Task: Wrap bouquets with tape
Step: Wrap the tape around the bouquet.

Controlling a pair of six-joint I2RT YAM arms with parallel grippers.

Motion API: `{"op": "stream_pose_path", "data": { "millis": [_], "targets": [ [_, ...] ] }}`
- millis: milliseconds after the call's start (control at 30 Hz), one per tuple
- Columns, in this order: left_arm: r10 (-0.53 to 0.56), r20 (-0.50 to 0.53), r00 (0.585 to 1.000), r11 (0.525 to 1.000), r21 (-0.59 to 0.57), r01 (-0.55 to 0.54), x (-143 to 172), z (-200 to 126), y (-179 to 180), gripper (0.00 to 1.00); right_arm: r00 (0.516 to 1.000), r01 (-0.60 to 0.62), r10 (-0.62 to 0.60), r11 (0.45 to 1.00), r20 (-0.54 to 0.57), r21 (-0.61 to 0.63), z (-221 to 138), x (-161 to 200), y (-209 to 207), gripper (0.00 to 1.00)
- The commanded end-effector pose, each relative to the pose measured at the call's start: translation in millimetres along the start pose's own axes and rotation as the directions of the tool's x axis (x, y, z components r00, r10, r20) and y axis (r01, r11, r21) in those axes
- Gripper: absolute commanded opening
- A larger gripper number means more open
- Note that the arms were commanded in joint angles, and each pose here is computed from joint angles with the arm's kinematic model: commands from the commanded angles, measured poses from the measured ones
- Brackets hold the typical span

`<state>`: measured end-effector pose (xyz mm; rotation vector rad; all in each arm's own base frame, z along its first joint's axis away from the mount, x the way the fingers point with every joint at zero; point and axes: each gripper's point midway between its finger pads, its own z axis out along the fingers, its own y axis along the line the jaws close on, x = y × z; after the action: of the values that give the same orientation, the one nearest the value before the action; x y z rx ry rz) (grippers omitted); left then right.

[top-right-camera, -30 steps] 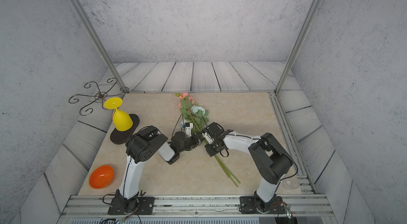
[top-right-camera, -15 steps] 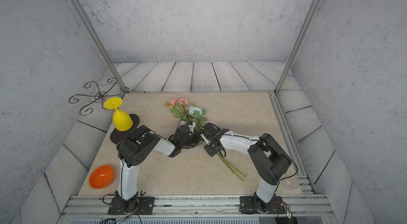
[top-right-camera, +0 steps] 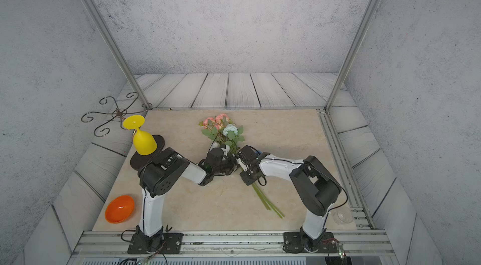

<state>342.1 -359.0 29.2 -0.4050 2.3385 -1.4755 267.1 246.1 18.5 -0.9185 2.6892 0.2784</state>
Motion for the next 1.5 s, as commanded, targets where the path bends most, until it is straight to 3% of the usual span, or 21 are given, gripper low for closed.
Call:
{"op": "stream_pose_path", "data": {
  "millis": [0,100,233,467,633,800,867,933,1000,1167,1267,1333,1467],
  "targets": [
    [0.046,0.008,0.999,0.998,0.031,-0.046,1,2,3,0.00,0.996,-0.094,0.093,0.985,-0.010,-0.145,-18,18,9,0.42],
    [0.038,0.019,0.999,0.996,0.079,-0.040,0,3,1,0.00,0.993,-0.111,0.117,0.962,0.009,-0.250,-40,23,19,0.45],
    [0.063,0.021,0.998,0.986,0.156,-0.065,1,9,-5,0.00,0.967,-0.233,0.256,0.869,-0.005,-0.437,-50,24,24,0.46],
    [0.089,0.057,0.994,0.976,0.196,-0.099,1,3,0,0.00,0.955,-0.278,0.290,0.805,-0.061,-0.524,-23,10,25,0.48],
    [0.097,0.064,0.993,0.965,0.238,-0.109,1,0,-11,0.00,0.949,-0.308,0.300,0.809,-0.098,-0.501,1,15,20,0.47],
    [0.095,0.053,0.994,0.964,0.245,-0.105,3,0,-13,0.00,0.951,-0.299,0.296,0.826,-0.084,-0.478,2,16,16,0.46],
    [0.105,0.045,0.993,0.960,0.258,-0.113,4,-1,-18,0.00,0.953,-0.298,0.288,0.830,-0.094,-0.471,4,19,15,0.38],
    [0.119,0.042,0.992,0.953,0.276,-0.126,4,-1,-26,0.00,0.952,-0.303,0.291,0.837,-0.097,-0.456,5,19,13,0.09],
    [0.111,0.044,0.993,0.954,0.274,-0.119,3,0,-26,0.00,0.952,-0.300,0.294,0.856,-0.079,-0.420,2,20,8,0.01],
    [0.076,0.048,0.996,0.968,0.237,-0.085,1,2,-13,0.00,0.972,-0.232,0.221,0.950,-0.074,-0.209,-9,30,-16,0.00],
    [0.077,0.038,0.996,0.973,0.215,-0.084,3,3,-8,0.02,0.973,-0.226,0.209,0.953,-0.102,-0.204,-3,29,-14,0.00],
    [0.072,0.036,0.997,0.977,0.198,-0.078,3,3,-5,0.07,0.968,-0.236,0.210,0.950,-0.141,-0.203,2,32,-14,0.00],
    [0.073,0.024,0.997,0.987,0.142,-0.075,3,3,-2,0.29,0.961,-0.250,0.222,0.953,-0.165,-0.173,6,42,-13,0.00]
  ]
}}
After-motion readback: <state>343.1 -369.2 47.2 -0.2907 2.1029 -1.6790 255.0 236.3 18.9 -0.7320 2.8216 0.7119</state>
